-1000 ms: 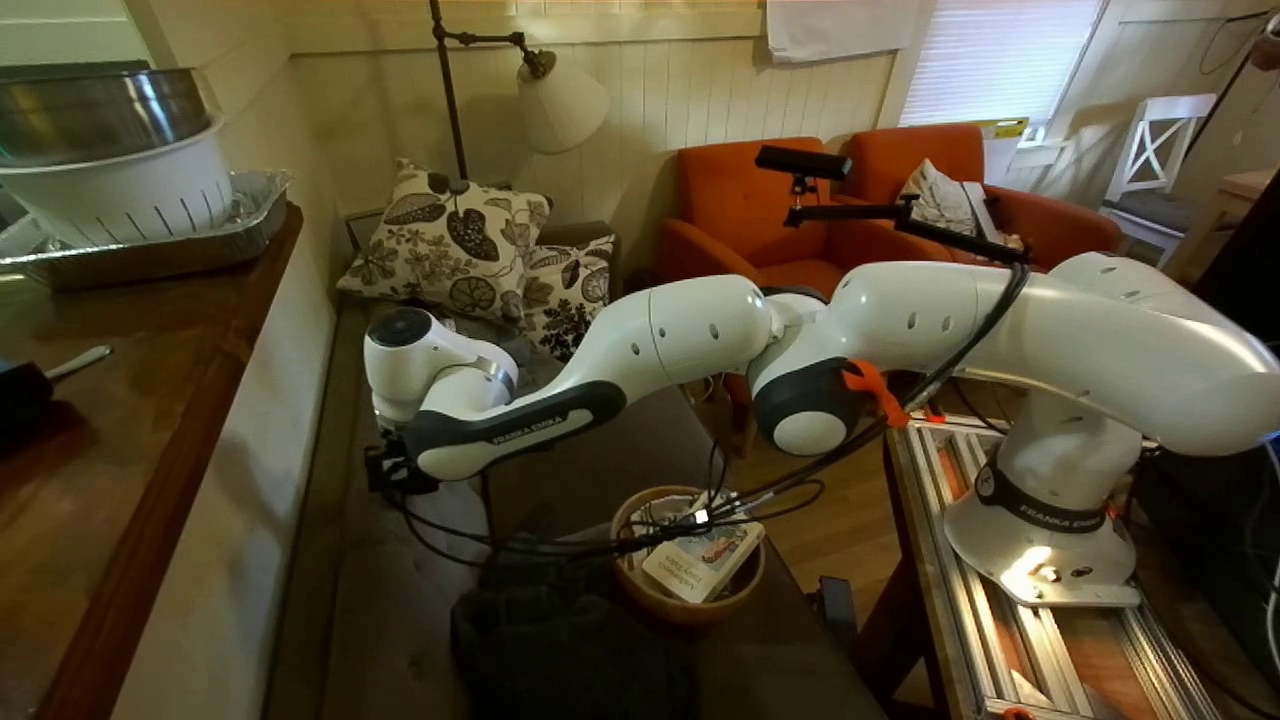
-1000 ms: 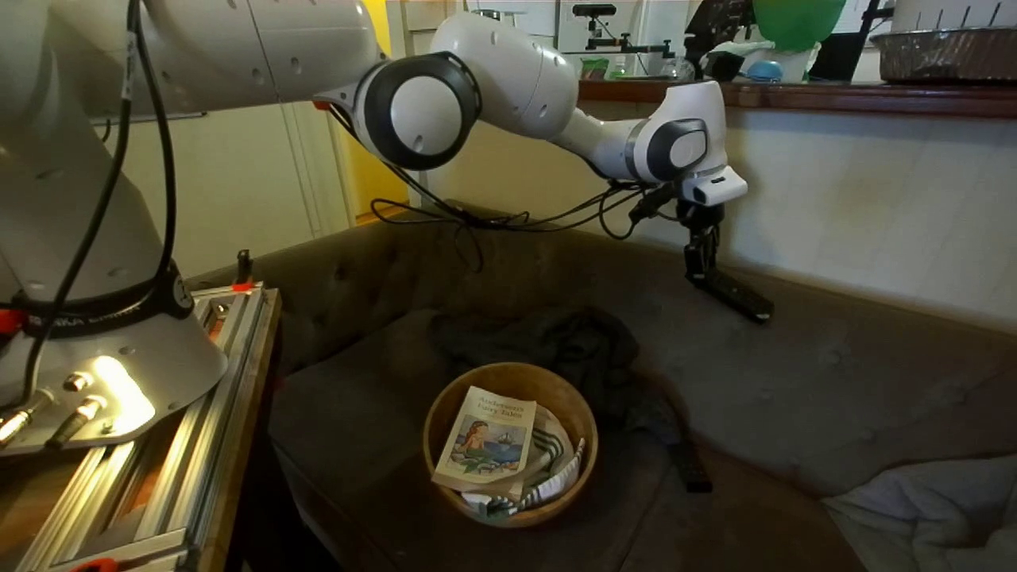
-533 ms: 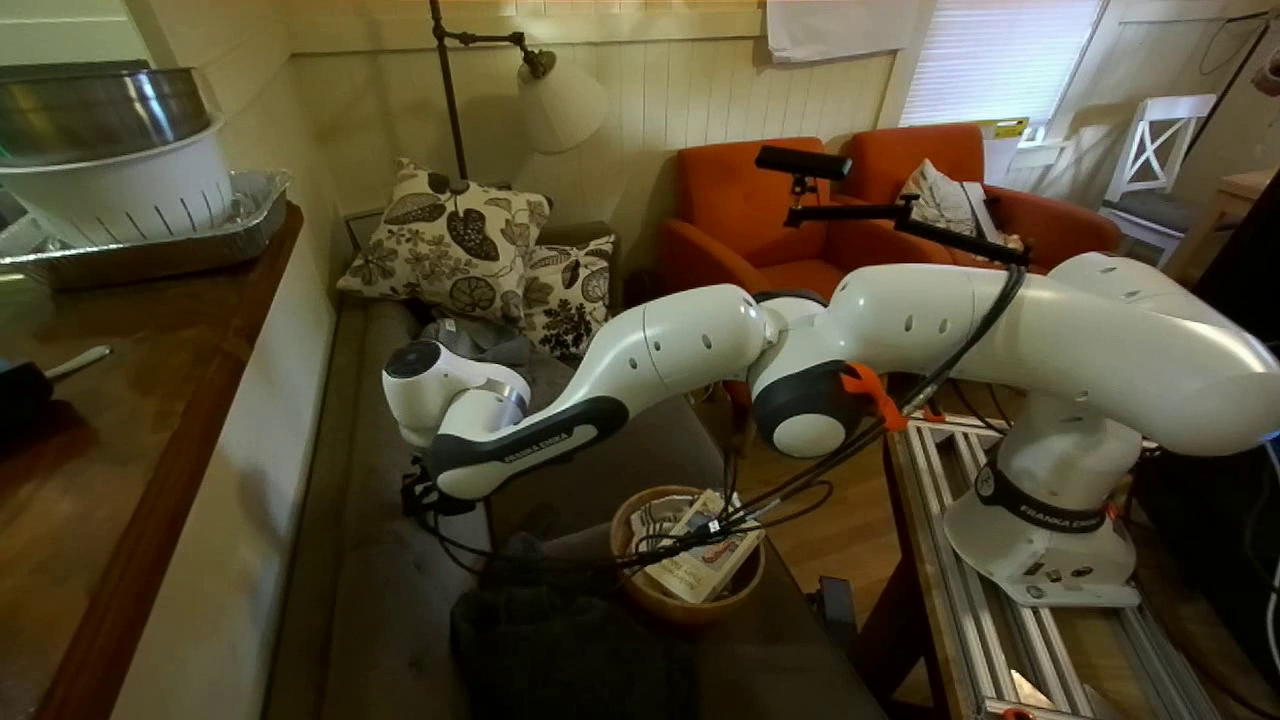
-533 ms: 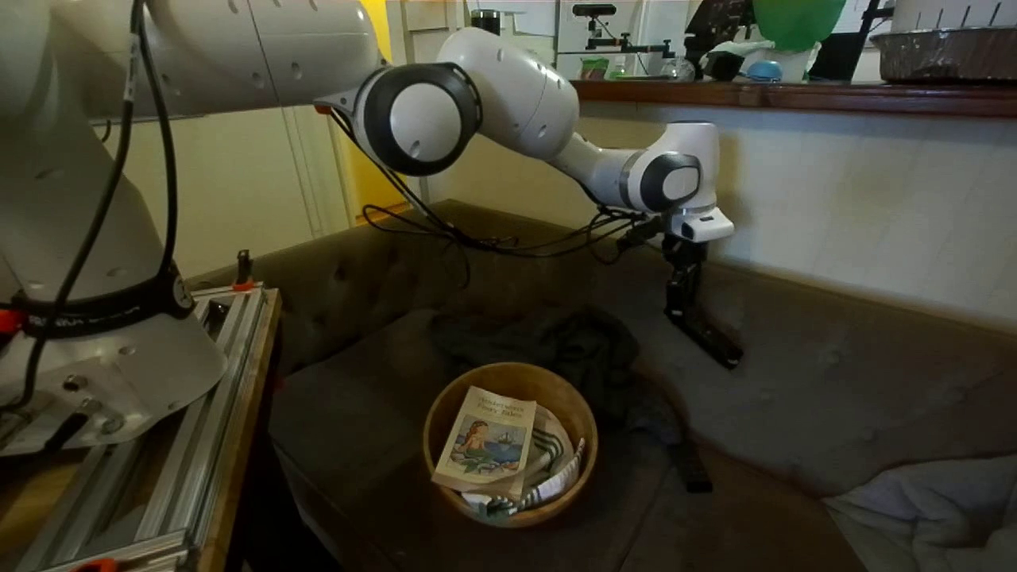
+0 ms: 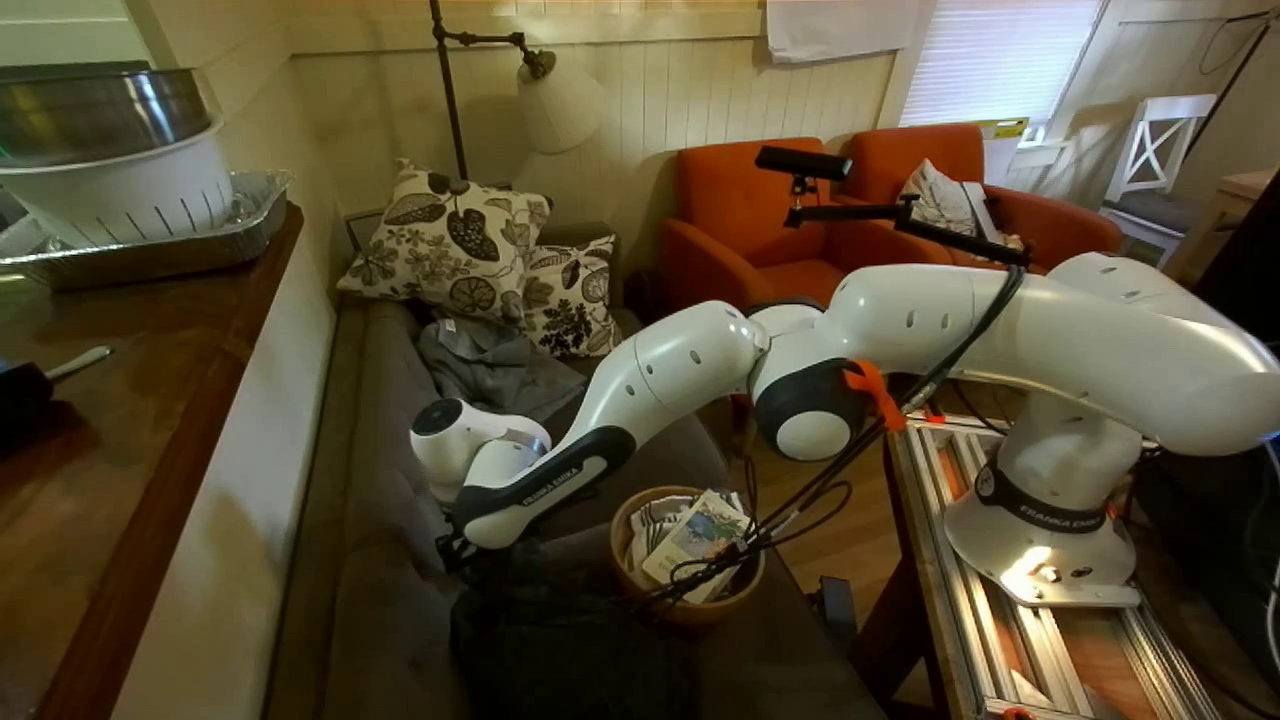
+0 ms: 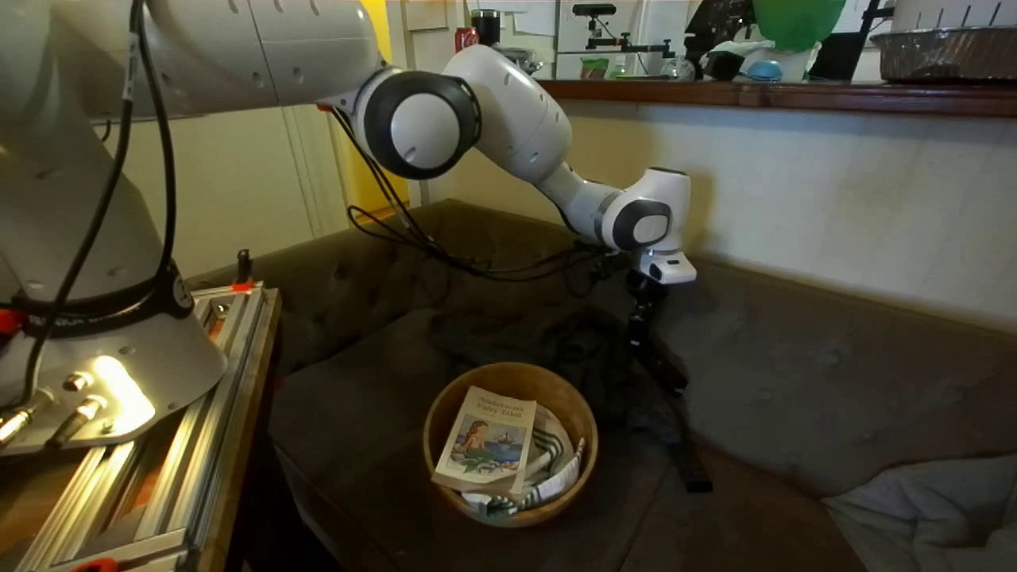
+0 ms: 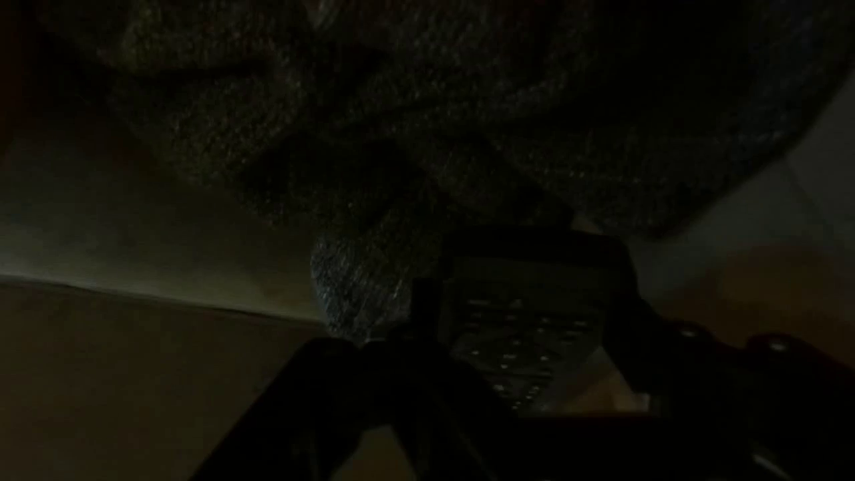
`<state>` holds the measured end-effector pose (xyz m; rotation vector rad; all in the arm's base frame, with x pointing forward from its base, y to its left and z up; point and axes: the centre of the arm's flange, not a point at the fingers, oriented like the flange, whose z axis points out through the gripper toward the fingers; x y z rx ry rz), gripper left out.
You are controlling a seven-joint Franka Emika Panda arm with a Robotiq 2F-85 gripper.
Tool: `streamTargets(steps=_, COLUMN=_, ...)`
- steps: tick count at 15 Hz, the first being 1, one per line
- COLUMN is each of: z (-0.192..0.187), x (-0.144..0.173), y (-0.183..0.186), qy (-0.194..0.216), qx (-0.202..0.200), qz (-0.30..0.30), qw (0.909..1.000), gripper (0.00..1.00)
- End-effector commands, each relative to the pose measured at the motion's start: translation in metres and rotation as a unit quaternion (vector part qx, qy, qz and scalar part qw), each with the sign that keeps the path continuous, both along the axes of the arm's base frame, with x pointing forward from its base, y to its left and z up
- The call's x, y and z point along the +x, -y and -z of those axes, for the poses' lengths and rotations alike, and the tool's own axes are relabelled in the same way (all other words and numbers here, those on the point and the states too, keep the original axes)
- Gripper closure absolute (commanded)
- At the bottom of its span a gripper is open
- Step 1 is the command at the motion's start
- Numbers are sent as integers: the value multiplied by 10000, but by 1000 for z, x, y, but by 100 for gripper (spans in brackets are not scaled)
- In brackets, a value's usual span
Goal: Pick up the remote and place it on the fleece next to the wooden bowl on the couch
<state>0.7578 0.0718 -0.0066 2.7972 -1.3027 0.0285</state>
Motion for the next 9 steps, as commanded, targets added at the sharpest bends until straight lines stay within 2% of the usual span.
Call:
streamTargets(steps=1, z=-29, x=-32, y=-44, qy=99, qx=452, qz=-370, qw=9982, gripper=63)
streamTargets(steps=3, z=-38, x=-31, y=-80, qy=27, qx=748, qz=-637, qw=9952, gripper=63)
streamTargets(steps=5, z=-38, x=-33, y=-94, qy=-330, qx=881, qz=-709, qw=9930, gripper=63)
streamTargets(steps=6, z=-35, x=-31, y=-98, qy=-476, qx=913, qz=-733, qw=9920, gripper=13)
streamTargets(steps=7, z=-39, x=-35, y=-102, qy=-564, qx=950, qz=-781, qw=9908, gripper=12)
streamTargets(steps=9, z=-42, x=-38, y=-111, qy=-628, qx=1053, qz=-818, qw=9891, gripper=0)
